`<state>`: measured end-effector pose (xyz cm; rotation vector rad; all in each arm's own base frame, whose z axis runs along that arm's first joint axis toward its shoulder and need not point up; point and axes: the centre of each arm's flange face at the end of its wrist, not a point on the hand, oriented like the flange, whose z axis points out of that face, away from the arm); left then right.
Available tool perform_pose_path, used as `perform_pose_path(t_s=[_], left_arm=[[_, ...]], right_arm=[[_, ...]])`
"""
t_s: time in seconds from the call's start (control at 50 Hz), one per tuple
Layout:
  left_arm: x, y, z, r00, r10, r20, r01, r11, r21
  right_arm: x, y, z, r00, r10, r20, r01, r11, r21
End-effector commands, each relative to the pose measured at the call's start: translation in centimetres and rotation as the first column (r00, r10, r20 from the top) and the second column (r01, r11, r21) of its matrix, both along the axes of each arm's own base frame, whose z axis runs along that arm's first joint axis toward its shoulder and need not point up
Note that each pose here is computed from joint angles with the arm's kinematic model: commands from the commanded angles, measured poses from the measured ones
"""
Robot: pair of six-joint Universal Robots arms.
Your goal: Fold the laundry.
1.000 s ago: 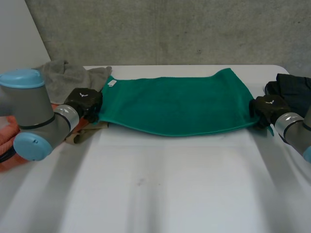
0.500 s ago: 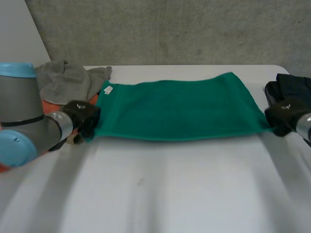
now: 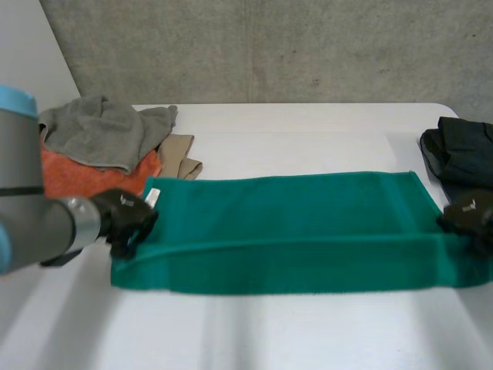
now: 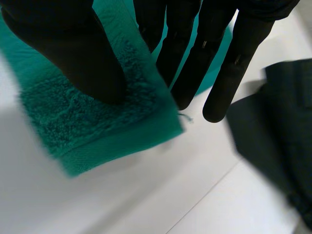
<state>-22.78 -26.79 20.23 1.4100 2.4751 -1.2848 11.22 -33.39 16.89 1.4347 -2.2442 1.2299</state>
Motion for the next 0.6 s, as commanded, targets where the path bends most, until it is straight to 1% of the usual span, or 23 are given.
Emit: perform_pose_path(t_s=[0.02, 0.1, 0.18, 0.32, 0.38, 0.5, 0.56, 0.6], left_arm=[[-1.9, -5.0, 0.1, 0.987, 0.111, -0.113, -0.121, 0.988, -0.091], [-2.4, -7.2, 0.0, 0.978, 0.165, -0.126, -0.182, 0.974, -0.135], [-2.9, -9.1, -0.4, 0.971, 0.201, -0.127, -0.221, 0.959, -0.175], [-4.4, -10.8, -1.5, 0.97, 0.206, -0.125, -0.23, 0.948, -0.221], [-5.0, -11.6, -2.0, 0.969, 0.208, -0.134, -0.236, 0.938, -0.252], [-5.9, -12.3, -2.7, 0.965, 0.224, -0.138, -0.256, 0.924, -0.285], [-6.3, -11.9, -2.6, 0.963, 0.232, -0.134, -0.262, 0.92, -0.291], [-6.3, -11.7, -2.4, 0.962, 0.235, -0.138, -0.267, 0.918, -0.294]], right_arm=[[1.7, -4.8, -0.4, 0.995, -0.014, 0.099, 0.036, 0.973, -0.228], [2.3, -7.4, -0.5, 0.992, -0.015, 0.125, 0.057, 0.938, -0.343], [3.1, -9.4, -1.2, 0.989, -0.016, 0.146, 0.074, 0.912, -0.403], [5.1, -11.0, -2.8, 0.989, 0.022, 0.147, 0.043, 0.905, -0.423], [5.8, -12.0, -3.7, 0.99, 0.032, 0.138, 0.034, 0.893, -0.45], [6.1, -13.8, -5.4, 0.99, -0.026, 0.138, 0.094, 0.855, -0.51], [6.1, -14.2, -5.6, 0.984, -0.062, 0.165, 0.142, 0.835, -0.531], [6.1, -14.1, -5.7, 0.981, -0.07, 0.183, 0.158, 0.834, -0.528]])
